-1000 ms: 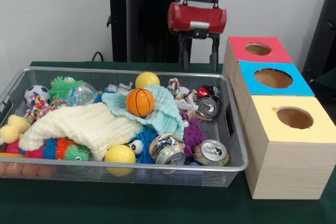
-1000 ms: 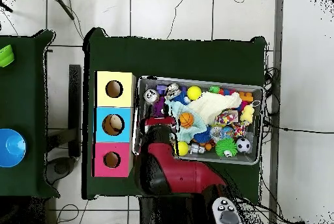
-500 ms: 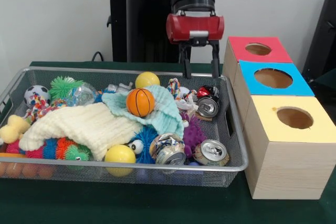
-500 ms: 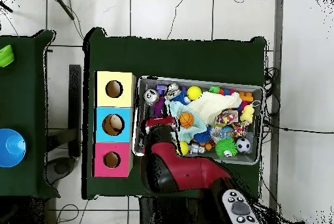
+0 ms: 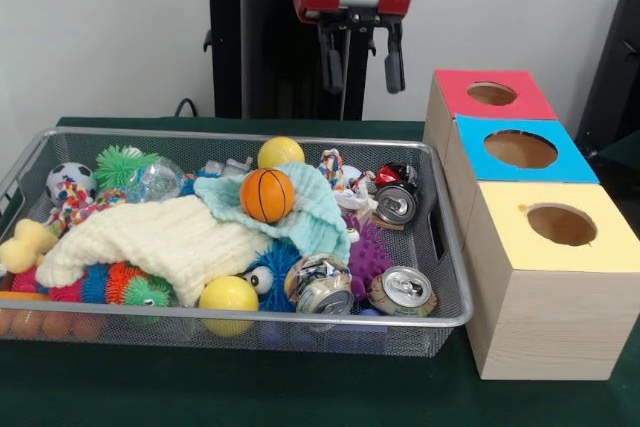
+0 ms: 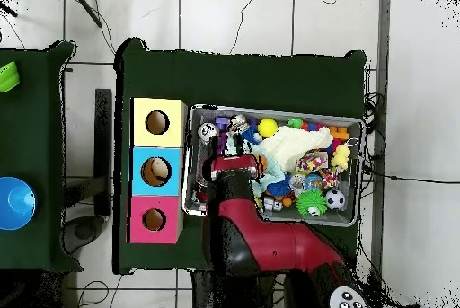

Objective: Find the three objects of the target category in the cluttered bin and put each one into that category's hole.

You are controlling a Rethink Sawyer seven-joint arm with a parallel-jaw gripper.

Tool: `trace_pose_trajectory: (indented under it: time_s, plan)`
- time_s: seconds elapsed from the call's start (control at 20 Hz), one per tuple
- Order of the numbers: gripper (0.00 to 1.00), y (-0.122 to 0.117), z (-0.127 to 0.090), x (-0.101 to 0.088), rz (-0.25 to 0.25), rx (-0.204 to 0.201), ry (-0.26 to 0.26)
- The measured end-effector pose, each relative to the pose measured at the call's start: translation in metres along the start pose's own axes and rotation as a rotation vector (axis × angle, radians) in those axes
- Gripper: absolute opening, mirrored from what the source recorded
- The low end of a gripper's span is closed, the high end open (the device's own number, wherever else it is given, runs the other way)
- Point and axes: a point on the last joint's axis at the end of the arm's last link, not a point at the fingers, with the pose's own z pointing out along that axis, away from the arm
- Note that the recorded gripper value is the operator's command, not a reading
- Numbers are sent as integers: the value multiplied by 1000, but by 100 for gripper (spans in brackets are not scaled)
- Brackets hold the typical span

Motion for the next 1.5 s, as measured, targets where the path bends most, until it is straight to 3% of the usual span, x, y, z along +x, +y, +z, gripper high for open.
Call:
trace_pose_trajectory:
  time_s: [0.2, 0.45, 0.8, 1.25, 1.5]
  plan:
    - [100, -14, -6, -13, 18, 10, -30]
    - [100, -17, -8, -12, 13, 24, -26]
    - [100, -11, -2, 11, -28, 5, -39]
    - [100, -21, 18, 41, -60, -4, -112]
    - [100, -26, 31, 58, -100, -29, -140]
